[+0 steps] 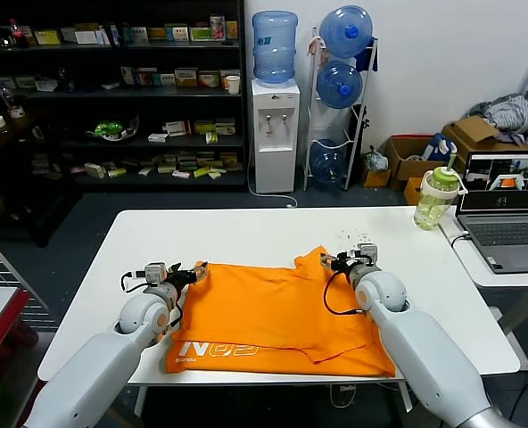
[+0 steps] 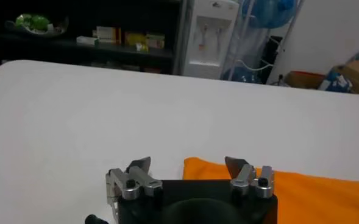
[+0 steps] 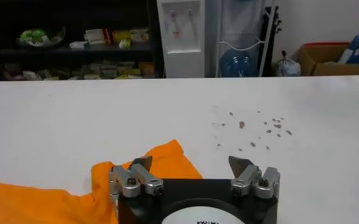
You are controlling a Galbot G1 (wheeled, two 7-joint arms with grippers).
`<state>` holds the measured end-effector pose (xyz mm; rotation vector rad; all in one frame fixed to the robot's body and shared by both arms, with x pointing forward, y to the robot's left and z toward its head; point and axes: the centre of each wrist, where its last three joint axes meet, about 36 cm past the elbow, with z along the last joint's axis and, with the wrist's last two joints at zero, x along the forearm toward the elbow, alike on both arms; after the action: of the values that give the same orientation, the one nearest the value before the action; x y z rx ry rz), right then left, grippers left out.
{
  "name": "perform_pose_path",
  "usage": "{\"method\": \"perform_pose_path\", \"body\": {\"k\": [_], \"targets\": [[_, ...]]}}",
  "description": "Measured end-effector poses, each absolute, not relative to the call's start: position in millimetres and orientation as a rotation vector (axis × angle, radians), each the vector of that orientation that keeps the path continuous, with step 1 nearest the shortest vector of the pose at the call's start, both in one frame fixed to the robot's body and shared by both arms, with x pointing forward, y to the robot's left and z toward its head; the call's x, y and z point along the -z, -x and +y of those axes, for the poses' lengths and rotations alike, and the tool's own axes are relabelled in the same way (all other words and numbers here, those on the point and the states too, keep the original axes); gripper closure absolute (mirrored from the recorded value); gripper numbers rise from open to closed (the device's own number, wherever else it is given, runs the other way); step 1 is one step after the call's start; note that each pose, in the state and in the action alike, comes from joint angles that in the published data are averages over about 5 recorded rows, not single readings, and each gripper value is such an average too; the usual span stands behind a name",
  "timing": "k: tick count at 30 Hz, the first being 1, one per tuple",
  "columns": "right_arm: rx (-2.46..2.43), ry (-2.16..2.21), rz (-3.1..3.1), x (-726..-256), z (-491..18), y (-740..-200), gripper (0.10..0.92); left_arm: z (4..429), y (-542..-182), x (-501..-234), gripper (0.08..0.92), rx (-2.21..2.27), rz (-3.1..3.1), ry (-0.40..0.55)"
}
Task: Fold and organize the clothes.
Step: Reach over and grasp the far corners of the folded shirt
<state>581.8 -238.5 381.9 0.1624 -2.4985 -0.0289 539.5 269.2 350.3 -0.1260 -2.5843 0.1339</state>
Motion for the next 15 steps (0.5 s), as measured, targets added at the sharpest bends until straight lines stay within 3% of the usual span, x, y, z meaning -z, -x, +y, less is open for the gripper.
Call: {"method": "perform_pose_path", "body": {"k": [11,15], "targets": [[0.025,-0.18,-2.452,-376,-231,-590,0.2,264,-549,-339,0.177,-0.094,-2.566,0.134],[0.027,-0.179,-2.435,-375,-230,-590,0.251,262,-550,-338,0.177,-0.083,-2.564,0.136]]}}
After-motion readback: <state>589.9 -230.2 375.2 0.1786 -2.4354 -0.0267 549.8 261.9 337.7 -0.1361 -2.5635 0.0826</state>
